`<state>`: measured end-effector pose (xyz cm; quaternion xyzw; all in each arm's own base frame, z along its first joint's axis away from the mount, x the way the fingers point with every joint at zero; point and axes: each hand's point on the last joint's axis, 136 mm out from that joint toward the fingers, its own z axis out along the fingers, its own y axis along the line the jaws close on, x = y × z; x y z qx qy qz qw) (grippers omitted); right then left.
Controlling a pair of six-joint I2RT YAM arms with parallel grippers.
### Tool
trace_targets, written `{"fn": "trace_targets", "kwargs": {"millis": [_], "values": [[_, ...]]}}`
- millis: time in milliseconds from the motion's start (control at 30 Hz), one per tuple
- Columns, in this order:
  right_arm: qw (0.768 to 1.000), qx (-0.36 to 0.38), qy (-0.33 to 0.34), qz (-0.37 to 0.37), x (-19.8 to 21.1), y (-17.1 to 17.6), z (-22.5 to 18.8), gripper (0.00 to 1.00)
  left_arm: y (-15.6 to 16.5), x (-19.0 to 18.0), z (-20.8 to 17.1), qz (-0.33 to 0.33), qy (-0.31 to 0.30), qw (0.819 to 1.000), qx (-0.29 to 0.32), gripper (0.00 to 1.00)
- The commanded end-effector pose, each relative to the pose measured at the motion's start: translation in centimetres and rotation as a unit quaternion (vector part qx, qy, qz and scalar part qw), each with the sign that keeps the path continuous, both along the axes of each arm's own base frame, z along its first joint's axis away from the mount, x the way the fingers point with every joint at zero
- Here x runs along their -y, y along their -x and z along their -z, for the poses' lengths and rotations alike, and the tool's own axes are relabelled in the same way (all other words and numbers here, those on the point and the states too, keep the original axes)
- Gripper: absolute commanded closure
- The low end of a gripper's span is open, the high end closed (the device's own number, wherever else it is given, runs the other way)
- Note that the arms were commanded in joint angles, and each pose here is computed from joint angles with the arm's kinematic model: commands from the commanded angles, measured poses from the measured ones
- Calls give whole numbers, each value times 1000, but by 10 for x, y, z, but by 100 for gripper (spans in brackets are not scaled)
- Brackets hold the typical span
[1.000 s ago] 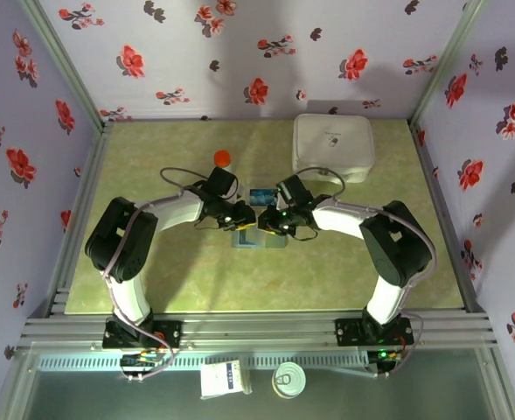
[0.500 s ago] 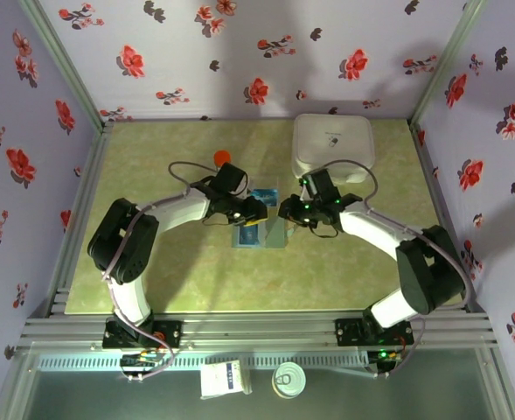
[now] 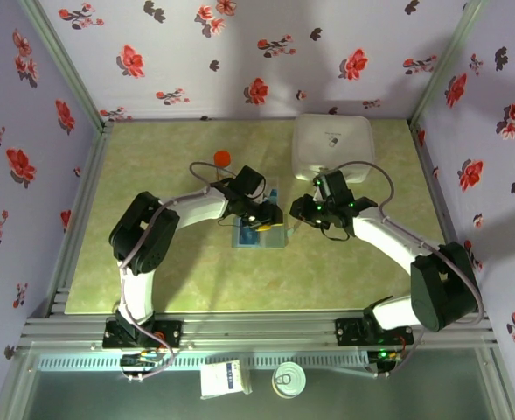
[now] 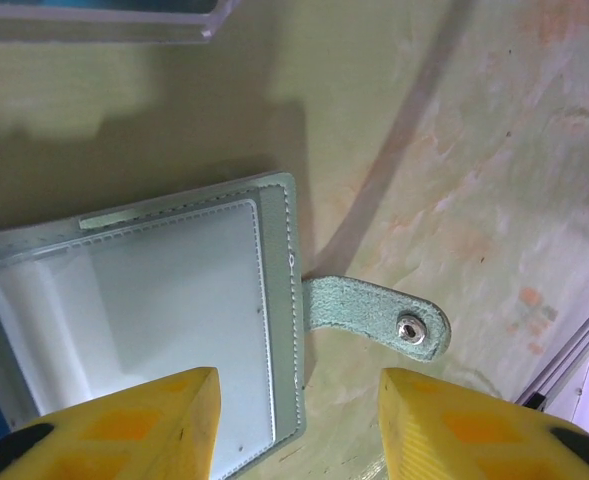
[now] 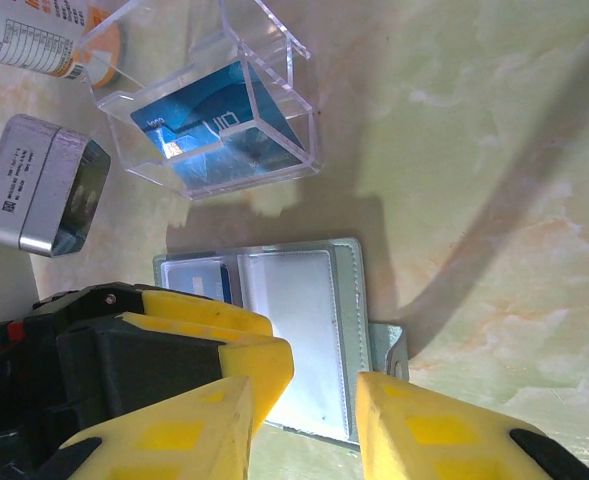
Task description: Take the credit cards out of the card holder
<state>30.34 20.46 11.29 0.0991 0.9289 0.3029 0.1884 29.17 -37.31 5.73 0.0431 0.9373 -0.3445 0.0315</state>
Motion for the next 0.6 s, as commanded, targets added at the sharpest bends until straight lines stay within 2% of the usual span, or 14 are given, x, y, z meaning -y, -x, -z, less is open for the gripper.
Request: {"fn": "trace_targets", "kwargs": {"millis": [0,367,567], "values": [[1000,-7,-8,-6,-1,5,1,67,-3,5,-14,2,10,1000,4,54],[998,-20,-18,-64,-53,2,5,71,-20,-54,-34,-48,-6,998,39,56],[994,-34,-21,-99,-88,2,17,73,-20,-93,-18,-79,-19,996,27,59]]}}
